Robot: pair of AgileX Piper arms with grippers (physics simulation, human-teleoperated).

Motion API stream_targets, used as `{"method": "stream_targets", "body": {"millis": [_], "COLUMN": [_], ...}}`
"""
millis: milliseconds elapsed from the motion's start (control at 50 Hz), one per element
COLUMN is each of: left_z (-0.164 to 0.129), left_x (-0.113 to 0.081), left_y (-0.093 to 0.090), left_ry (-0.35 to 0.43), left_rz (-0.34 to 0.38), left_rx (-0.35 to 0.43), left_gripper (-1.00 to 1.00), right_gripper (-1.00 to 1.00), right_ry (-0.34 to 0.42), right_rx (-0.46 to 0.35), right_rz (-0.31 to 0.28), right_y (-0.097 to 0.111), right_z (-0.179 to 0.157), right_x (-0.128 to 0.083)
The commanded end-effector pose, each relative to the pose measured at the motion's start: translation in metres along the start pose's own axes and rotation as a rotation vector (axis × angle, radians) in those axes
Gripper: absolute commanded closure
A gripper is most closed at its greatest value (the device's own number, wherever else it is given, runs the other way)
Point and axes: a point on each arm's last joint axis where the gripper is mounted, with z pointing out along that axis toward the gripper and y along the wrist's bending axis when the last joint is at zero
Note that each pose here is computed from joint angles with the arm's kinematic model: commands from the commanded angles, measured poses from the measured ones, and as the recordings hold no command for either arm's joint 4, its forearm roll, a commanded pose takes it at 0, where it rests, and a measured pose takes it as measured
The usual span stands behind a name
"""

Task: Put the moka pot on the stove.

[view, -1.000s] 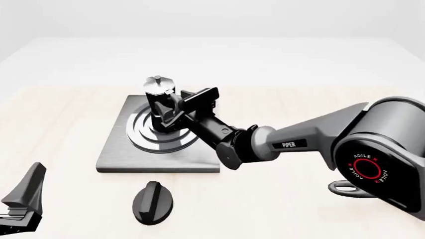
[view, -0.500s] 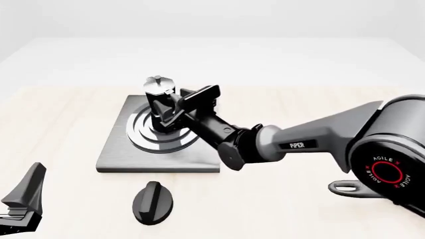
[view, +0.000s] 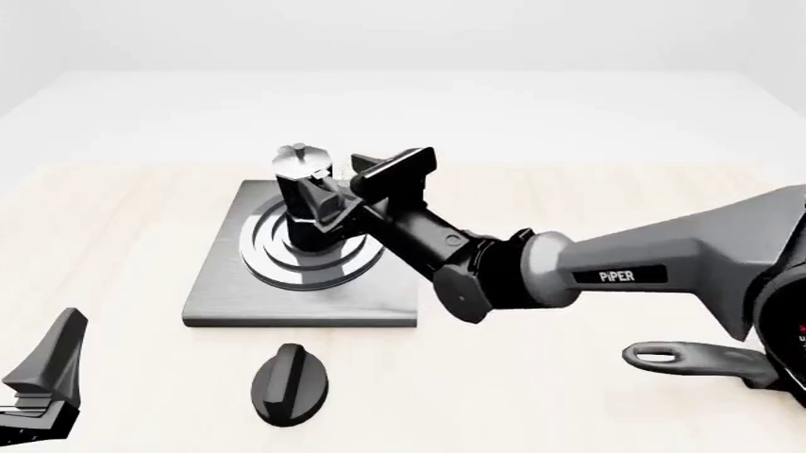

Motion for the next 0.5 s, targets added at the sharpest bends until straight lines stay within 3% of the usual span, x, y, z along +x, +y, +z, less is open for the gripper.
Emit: {"method": "stream_targets", "body": {"millis": [20, 500], "left_z": [0.0, 0.0], "left_x": [0.0, 0.0], "left_y": [0.0, 0.0], "left_ry": [0.0, 0.0], "left_rz": [0.0, 0.0], "left_rx": [0.0, 0.0], "left_gripper": [-1.0, -1.0], "right_gripper": [-1.0, -1.0], "right_ry": [-0.009, -0.038], "right_rx": [-0.005, 0.001], "right_rz": [-0.011, -0.034], "right_y": [0.002, 0.0], "right_z": [-0.013, -0.034], "right_x": [-0.012, -0.035]}}
